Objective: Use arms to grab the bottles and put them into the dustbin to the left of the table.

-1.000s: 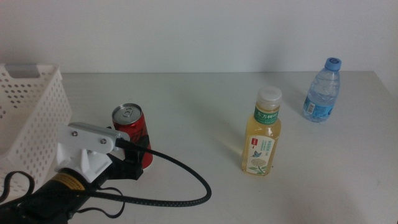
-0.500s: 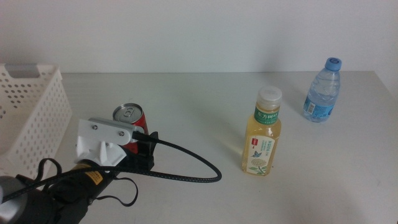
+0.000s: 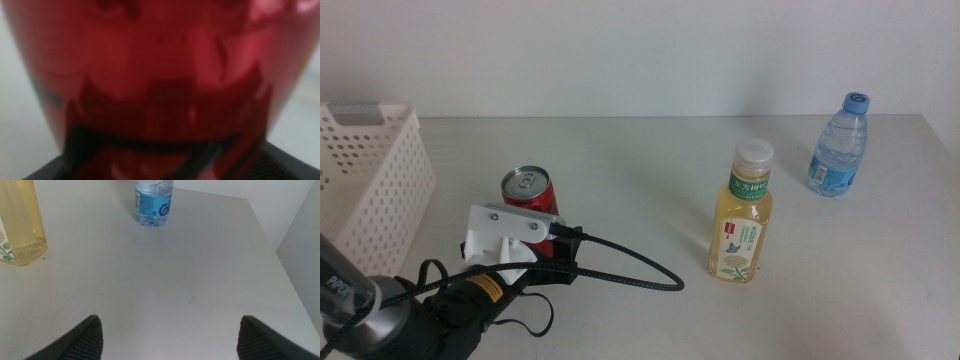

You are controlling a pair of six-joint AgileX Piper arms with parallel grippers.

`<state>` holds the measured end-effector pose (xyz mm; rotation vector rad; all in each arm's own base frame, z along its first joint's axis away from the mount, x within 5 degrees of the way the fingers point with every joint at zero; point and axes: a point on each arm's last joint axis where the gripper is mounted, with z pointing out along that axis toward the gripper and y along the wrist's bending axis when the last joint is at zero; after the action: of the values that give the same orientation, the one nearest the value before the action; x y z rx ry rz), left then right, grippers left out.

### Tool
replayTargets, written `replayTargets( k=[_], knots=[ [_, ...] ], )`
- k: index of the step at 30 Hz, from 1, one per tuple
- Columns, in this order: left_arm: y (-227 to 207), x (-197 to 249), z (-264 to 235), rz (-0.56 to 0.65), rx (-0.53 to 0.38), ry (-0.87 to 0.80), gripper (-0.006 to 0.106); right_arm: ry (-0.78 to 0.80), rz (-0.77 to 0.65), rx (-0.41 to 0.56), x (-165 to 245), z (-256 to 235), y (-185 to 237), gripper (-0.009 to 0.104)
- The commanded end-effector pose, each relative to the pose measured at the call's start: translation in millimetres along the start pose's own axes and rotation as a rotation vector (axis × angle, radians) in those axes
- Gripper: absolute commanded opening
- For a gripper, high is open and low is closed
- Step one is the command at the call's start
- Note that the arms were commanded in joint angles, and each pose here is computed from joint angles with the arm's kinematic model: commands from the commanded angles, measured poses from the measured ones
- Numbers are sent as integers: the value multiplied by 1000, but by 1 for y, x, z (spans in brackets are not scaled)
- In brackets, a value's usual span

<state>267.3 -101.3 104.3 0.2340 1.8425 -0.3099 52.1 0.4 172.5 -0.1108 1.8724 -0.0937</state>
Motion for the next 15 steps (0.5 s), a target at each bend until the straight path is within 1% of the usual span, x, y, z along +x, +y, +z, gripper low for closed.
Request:
replayTargets(
  k=[1,4,9,12,15],
  knots=[
    [-3,-31,0,-22,16,-237,93,-83,-16,22,-7,-2,-2,87],
    [-3,-34,2,-21,17,-248,90,-83,-16,22,-7,-2,-2,87],
    [-2,-34,3,-27,3,-252,79,-83,-16,22,-7,-2,-2,87],
    [0,-34,3,-33,-12,-253,68,-83,-16,22,-7,-2,-2,87],
    [0,-34,3,-33,-12,-253,54,-83,-17,22,-7,-2,-2,87]
  ],
)
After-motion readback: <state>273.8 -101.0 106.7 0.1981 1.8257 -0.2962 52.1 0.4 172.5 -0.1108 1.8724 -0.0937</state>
